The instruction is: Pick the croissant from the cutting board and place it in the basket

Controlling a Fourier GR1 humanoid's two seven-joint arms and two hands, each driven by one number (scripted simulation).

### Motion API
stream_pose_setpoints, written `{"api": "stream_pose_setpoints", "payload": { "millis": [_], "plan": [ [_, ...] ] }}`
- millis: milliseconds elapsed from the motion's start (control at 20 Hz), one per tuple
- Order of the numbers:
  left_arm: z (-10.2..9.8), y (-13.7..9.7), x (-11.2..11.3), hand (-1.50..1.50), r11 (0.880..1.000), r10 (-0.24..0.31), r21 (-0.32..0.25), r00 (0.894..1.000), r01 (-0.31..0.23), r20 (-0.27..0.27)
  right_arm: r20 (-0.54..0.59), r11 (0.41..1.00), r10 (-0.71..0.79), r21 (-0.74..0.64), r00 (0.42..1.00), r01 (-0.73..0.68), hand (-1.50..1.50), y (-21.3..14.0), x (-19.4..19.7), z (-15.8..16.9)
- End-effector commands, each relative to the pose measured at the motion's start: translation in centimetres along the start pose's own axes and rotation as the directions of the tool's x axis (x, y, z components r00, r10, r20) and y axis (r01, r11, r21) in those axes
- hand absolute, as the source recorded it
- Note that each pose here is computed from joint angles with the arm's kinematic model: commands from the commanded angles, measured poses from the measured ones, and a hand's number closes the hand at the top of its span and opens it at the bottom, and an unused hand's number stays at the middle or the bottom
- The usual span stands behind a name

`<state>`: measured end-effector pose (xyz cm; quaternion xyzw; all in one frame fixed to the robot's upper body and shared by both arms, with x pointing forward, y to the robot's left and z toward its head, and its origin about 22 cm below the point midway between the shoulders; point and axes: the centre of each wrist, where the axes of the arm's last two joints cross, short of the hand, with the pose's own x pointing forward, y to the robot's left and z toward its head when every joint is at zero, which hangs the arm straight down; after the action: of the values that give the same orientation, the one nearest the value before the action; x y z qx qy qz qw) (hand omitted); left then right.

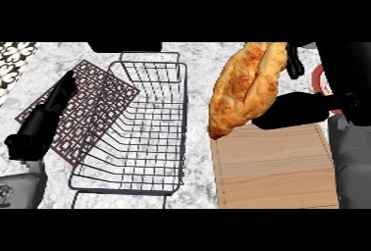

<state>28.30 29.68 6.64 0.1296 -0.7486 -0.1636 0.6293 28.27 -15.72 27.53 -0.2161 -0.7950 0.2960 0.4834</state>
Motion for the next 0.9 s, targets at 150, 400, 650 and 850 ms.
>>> {"api": "stream_pose_setpoints", "payload": {
  "millis": [150, 400, 650, 850],
  "plan": [
    [0.2, -1.3, 1.0, 0.00, 1.000, 0.008, -0.018, 1.000, -0.008, 0.018, -0.009, 0.993, -0.020, 0.119, 1.000, 0.021, 1.50, 1.9, 8.2, -3.1],
    [0.5, -1.2, -0.4, 0.00, 1.000, -0.004, 0.006, 1.000, 0.003, 0.012, -0.073, 0.984, -0.023, 0.174, 0.997, 0.035, 1.50, 3.6, 11.5, -4.5],
    [0.4, 0.7, 0.3, 0.00, 1.000, -0.005, -0.011, 1.000, 0.005, 0.001, -0.112, 0.965, 0.034, 0.263, 0.993, -0.003, 1.50, 6.3, 13.7, -7.4],
    [-0.8, -0.6, 1.0, 0.00, 1.000, 0.005, -0.015, 1.000, -0.005, 0.005, -0.156, 0.943, 0.081, 0.333, 0.985, -0.025, 1.50, 8.3, 14.9, -7.6]
  ]
}}
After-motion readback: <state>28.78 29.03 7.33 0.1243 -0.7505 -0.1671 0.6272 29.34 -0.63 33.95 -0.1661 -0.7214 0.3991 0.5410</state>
